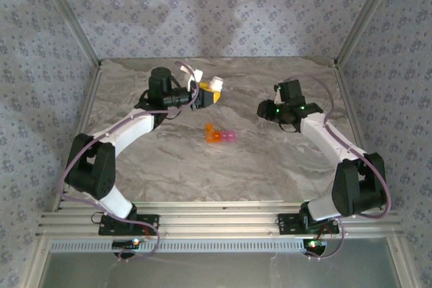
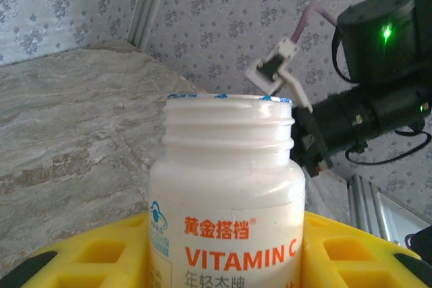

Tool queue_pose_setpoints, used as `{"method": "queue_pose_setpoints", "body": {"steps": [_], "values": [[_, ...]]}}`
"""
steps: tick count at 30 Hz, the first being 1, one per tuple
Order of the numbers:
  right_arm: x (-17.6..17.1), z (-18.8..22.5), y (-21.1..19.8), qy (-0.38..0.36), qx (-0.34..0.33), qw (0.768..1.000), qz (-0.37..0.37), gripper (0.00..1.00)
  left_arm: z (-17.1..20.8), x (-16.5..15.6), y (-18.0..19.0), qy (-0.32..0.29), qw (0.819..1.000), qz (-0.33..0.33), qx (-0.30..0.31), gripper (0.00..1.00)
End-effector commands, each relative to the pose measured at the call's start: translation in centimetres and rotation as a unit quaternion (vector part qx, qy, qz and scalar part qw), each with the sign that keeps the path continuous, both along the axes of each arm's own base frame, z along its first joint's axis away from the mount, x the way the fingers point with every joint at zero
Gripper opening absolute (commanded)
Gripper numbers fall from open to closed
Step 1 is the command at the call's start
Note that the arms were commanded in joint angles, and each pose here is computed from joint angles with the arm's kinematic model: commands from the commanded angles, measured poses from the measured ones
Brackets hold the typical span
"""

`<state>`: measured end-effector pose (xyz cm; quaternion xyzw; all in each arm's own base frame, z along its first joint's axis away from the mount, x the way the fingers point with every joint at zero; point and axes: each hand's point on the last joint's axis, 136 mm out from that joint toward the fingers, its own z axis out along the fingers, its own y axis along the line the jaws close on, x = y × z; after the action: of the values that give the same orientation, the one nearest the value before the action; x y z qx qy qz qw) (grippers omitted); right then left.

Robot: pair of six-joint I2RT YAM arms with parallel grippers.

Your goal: Sort the pills into containers

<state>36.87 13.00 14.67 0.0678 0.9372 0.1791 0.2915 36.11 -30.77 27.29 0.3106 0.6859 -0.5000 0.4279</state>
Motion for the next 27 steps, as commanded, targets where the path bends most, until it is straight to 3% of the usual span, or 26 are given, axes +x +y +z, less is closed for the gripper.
{"method": "queue_pose_setpoints", "body": {"steps": [1, 9, 20, 27], "values": [[-0.7, -3.4, -2.9, 0.035, -0.117, 0.991, -0.051, 0.37, 1.5, -0.5, 0.8, -0.035, 0.999, 0.013, -0.002, 0.00], [-0.6, -7.2, -3.4, 0.065, -0.202, 0.972, -0.098, 0.37, 0.9, -0.9, 1.8, -0.032, 0.999, 0.034, 0.005, 0.00], [-0.1, -10.3, -3.3, 0.079, -0.200, 0.970, -0.114, 0.38, 0.6, -1.3, 2.7, -0.029, 0.998, 0.047, 0.013, 0.00], [-1.5, -12.9, -3.2, 0.119, -0.192, 0.966, -0.122, 0.45, 0.7, -1.5, 3.0, -0.030, 0.998, 0.050, 0.014, 0.00]]}}
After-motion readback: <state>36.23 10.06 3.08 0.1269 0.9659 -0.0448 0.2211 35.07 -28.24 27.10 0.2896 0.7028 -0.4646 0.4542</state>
